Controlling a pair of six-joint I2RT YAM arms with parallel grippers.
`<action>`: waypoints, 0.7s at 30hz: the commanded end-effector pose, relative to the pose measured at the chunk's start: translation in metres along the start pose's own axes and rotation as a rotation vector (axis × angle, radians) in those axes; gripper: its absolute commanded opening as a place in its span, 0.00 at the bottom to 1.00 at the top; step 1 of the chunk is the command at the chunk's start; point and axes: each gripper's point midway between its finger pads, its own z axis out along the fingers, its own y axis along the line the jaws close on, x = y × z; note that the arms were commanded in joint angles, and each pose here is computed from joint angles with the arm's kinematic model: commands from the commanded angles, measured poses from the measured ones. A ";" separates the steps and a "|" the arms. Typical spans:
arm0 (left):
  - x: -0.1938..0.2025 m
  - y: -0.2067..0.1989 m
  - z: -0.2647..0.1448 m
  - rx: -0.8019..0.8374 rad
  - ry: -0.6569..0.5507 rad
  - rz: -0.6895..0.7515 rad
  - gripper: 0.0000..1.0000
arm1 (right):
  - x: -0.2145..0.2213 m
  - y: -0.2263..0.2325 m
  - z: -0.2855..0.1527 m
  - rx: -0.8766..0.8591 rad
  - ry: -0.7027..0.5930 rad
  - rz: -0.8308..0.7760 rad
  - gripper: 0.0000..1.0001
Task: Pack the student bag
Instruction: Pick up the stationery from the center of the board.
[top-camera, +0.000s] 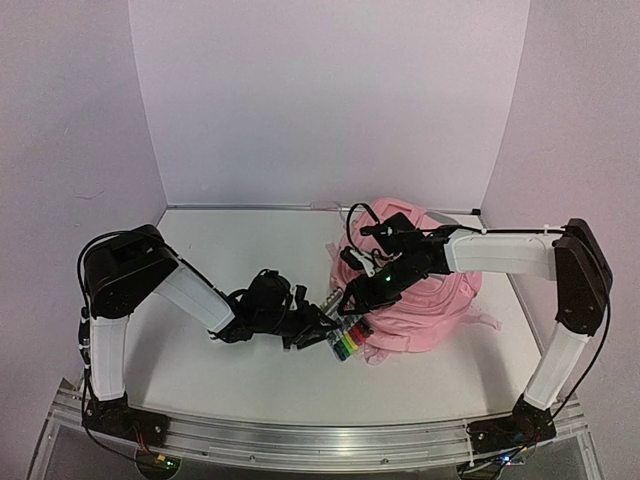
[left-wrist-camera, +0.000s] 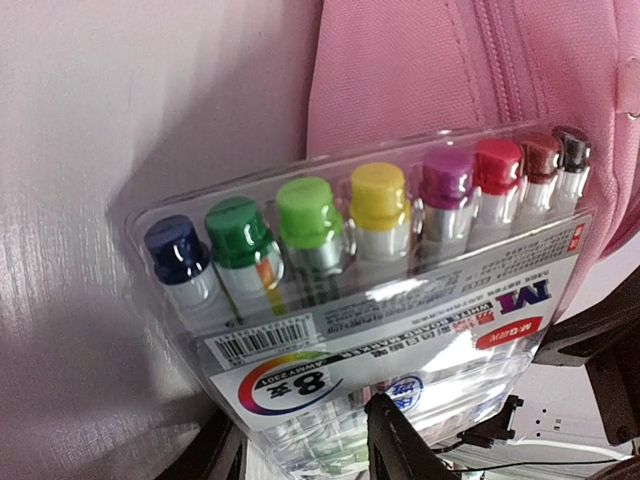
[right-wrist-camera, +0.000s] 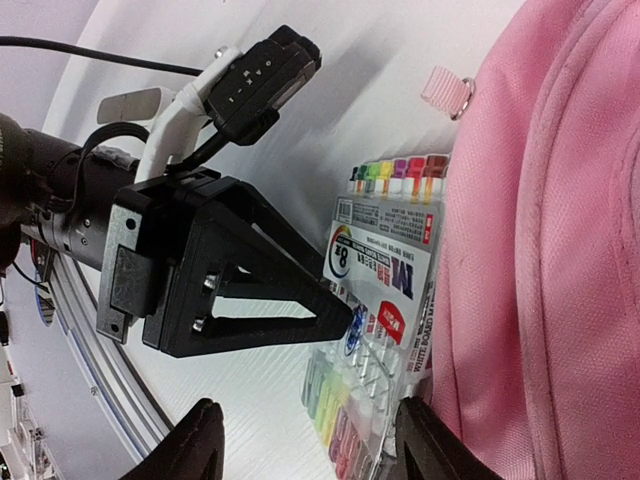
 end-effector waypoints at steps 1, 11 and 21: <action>-0.004 0.031 0.005 -0.095 -0.019 -0.012 0.41 | 0.017 -0.012 0.008 0.072 0.059 0.022 0.57; -0.002 0.036 0.005 -0.093 -0.010 -0.023 0.41 | -0.002 0.008 -0.019 0.036 -0.003 -0.027 0.61; -0.003 0.036 0.008 -0.095 -0.001 -0.019 0.41 | 0.025 -0.018 -0.002 0.103 0.071 0.036 0.63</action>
